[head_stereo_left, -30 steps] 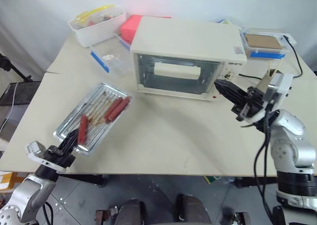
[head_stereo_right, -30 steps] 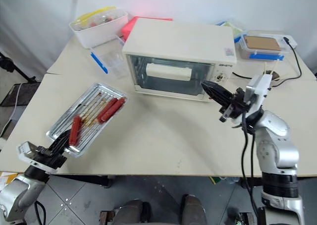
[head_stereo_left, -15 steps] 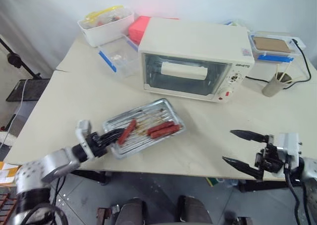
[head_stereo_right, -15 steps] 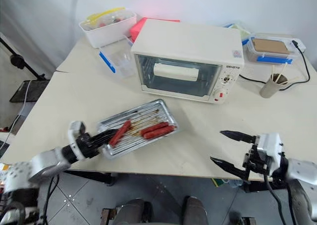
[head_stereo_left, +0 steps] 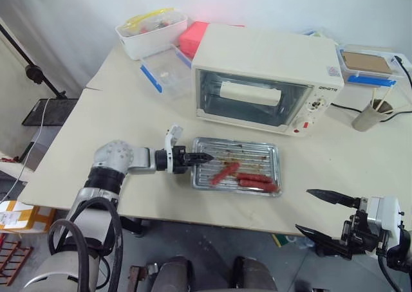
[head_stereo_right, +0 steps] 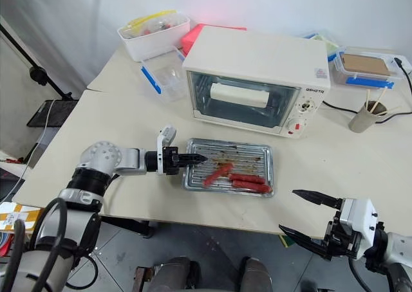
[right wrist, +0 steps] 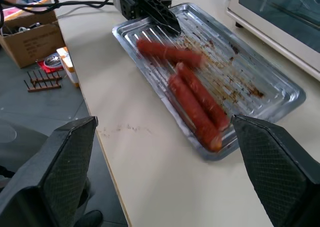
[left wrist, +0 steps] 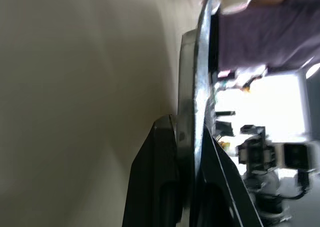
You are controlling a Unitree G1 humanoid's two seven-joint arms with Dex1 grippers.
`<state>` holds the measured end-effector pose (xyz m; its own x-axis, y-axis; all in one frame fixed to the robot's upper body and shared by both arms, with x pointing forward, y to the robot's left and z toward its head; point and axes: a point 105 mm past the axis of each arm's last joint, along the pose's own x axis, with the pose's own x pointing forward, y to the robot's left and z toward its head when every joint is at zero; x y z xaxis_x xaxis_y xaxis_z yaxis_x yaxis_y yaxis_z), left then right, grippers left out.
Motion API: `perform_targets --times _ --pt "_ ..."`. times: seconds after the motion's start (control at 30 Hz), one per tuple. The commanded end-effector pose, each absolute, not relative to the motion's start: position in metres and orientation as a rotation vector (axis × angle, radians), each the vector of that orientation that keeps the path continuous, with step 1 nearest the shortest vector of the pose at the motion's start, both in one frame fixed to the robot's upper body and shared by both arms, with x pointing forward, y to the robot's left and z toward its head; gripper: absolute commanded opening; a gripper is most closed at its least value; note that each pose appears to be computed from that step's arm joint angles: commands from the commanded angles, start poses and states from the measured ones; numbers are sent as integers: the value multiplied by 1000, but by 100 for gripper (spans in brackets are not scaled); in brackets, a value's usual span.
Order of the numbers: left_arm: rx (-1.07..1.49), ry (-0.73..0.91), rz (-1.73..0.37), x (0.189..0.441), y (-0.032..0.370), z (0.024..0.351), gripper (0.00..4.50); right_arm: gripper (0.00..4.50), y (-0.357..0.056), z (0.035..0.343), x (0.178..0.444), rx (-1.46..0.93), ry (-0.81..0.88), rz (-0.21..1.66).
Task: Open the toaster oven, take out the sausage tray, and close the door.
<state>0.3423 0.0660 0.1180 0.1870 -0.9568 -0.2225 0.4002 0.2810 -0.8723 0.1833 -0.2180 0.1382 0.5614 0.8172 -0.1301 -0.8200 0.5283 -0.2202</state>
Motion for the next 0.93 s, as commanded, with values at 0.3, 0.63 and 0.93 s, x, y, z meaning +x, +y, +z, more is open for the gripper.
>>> perform_targets --times 0.3,0.63,0.93 --pt "-643 937 -1082 332 95 103 261 450 -213 146 183 -298 -31 946" --pt "118 235 -1290 287 182 137 396 450 -215 146 193 -303 -22 981" --pt "477 -42 -1168 272 218 145 396 450 -211 146 205 -311 -26 1058"
